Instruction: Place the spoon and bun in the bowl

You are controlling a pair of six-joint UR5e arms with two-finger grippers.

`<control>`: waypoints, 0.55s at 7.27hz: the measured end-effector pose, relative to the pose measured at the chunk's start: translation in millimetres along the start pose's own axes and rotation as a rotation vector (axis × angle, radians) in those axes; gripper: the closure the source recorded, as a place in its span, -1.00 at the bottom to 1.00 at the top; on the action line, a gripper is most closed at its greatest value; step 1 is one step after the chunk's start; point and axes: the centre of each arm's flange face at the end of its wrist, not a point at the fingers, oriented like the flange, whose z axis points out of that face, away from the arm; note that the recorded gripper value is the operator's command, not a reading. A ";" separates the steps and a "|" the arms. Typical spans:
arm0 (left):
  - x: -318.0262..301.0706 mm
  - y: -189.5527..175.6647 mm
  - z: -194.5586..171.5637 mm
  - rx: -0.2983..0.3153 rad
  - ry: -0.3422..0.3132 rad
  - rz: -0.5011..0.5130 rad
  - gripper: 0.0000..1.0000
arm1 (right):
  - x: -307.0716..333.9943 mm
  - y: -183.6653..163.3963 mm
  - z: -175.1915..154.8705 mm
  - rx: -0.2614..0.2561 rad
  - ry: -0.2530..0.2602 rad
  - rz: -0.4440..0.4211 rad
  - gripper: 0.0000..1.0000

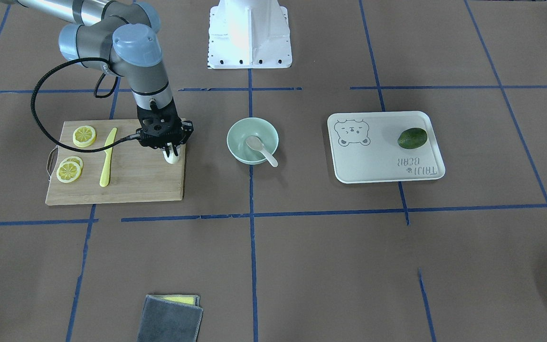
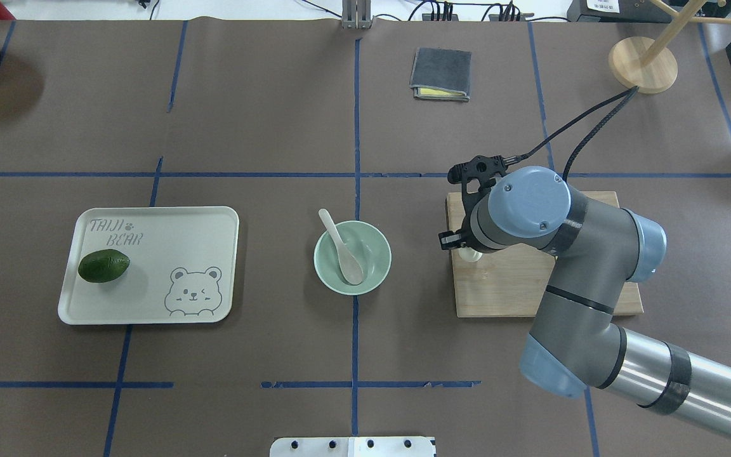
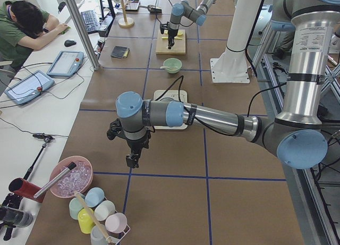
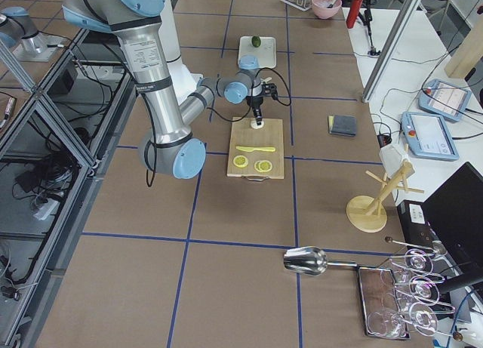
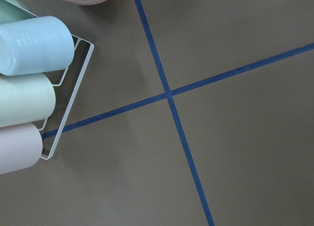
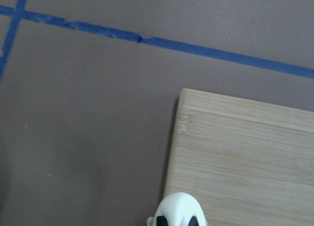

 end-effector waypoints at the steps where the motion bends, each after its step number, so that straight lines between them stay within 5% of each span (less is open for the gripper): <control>1: 0.3 -0.4 -0.5 0.001 0.000 0.001 -1.00 | -35.8 -13.7 -21.2 0.005 -0.006 0.038 1.00; 4: 0.5 -1.4 -1.0 0.003 0.000 0.002 -1.00 | -161.2 -19.9 -35.1 0.026 0.024 0.125 0.95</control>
